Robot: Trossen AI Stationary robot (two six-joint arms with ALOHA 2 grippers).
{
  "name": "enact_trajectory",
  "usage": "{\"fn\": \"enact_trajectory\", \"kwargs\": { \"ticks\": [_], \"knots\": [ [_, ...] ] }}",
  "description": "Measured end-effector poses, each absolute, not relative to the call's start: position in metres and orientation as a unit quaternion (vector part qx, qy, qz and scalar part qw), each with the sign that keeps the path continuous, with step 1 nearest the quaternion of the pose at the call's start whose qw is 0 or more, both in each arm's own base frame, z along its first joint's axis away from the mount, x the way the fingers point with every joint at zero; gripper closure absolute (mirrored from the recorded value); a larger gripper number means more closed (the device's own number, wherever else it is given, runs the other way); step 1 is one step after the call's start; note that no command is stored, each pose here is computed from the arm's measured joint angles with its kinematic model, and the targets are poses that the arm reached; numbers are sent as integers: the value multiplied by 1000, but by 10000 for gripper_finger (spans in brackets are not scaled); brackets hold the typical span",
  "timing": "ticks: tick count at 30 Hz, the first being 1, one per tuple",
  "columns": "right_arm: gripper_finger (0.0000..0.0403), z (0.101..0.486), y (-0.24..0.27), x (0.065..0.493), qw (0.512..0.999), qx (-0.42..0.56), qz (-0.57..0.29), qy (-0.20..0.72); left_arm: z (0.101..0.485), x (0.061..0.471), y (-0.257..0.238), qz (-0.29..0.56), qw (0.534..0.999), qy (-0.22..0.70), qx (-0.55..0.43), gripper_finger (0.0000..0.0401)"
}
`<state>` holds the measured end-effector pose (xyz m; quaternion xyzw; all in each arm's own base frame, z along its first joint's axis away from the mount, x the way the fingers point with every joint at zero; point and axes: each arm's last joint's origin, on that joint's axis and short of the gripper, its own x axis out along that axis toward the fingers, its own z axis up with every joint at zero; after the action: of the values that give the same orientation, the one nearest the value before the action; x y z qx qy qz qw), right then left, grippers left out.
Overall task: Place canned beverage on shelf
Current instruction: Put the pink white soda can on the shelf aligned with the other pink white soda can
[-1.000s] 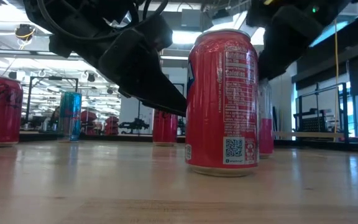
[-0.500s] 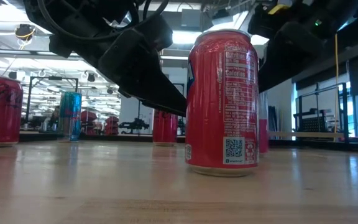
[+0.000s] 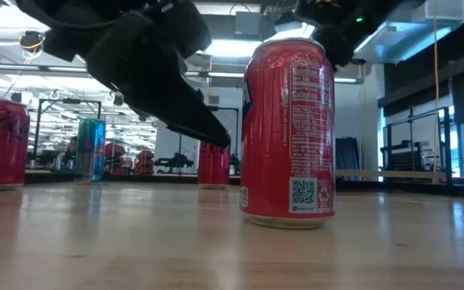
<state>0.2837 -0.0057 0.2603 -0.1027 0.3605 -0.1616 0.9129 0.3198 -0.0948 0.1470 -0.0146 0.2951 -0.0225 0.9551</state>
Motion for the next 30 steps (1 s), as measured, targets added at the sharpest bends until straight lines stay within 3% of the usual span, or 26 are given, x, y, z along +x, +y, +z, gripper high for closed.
{"fn": "enact_trajectory", "kwargs": {
  "ticks": [12, 21, 30],
  "knots": [
    [157, 255, -105, 271, 928, -51, -77, 362, 136, 297, -103, -34, 957, 282, -60, 86],
    [157, 259, -131, 267, 946, -63, -52, 314, 138, 297, -106, -41, 960, 271, -62, 86],
    [157, 234, -143, 283, 942, -53, -50, 328, 138, 297, -106, -41, 960, 270, -62, 86]
  ]
}}
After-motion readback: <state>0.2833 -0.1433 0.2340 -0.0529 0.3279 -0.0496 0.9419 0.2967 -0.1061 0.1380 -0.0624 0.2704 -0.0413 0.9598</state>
